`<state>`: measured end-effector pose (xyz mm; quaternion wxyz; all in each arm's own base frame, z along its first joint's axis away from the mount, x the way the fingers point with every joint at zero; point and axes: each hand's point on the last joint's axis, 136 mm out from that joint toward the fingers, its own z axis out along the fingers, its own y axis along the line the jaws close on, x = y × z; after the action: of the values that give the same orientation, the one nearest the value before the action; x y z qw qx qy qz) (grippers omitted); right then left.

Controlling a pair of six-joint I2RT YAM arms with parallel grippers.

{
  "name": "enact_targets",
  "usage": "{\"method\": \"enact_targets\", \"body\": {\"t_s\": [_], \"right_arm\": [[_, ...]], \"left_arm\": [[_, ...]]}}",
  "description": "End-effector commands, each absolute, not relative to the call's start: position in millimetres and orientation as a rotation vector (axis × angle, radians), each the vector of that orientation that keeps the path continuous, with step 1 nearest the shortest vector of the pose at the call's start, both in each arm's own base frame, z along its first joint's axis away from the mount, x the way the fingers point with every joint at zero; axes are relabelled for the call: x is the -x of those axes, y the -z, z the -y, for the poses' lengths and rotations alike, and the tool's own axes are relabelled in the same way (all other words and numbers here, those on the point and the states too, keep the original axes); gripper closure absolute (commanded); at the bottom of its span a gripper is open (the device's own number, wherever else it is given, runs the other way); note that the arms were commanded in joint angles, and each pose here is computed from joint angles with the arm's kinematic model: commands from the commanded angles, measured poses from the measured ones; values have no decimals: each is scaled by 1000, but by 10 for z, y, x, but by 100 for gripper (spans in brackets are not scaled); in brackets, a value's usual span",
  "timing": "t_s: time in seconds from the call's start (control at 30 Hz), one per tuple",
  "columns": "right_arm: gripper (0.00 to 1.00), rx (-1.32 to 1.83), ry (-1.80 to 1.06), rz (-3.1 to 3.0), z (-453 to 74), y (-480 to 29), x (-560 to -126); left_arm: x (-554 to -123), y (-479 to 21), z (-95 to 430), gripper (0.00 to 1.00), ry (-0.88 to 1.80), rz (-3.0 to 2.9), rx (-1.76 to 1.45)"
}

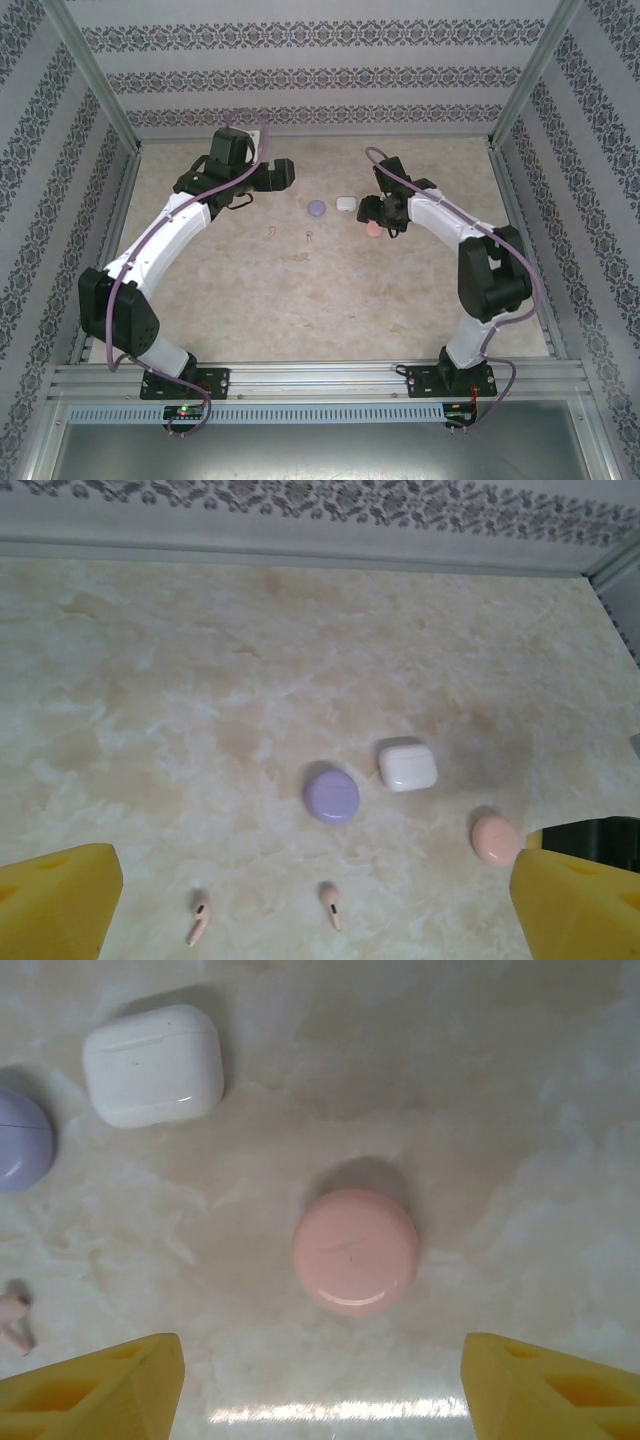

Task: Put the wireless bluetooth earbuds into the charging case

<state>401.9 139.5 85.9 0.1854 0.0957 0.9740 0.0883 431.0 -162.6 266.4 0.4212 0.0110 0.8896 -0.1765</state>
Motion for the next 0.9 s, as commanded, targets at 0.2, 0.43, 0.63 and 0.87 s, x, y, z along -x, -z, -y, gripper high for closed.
{"method": "enact_targets", "body": {"t_s": [0.2,0.43,0.63,0.87], "right_arm": [[25,34,-61,-2875,-1415,-612,-4168],[26,66,24,-2923,-1359,-435,-4169],[28,61,40,-2956,-1354,-270,-4137],[31,86,43,-2982,-1362,-127,-4109]], "left_arm": [[-4160,-3009,872,1,267,-2039,267],[-4061,-3054,756,1,210,-2019,248],[-4058,-3020,705,1,189,-2012,276],[-4021,-2969,719,1,200,-2058,292]]}}
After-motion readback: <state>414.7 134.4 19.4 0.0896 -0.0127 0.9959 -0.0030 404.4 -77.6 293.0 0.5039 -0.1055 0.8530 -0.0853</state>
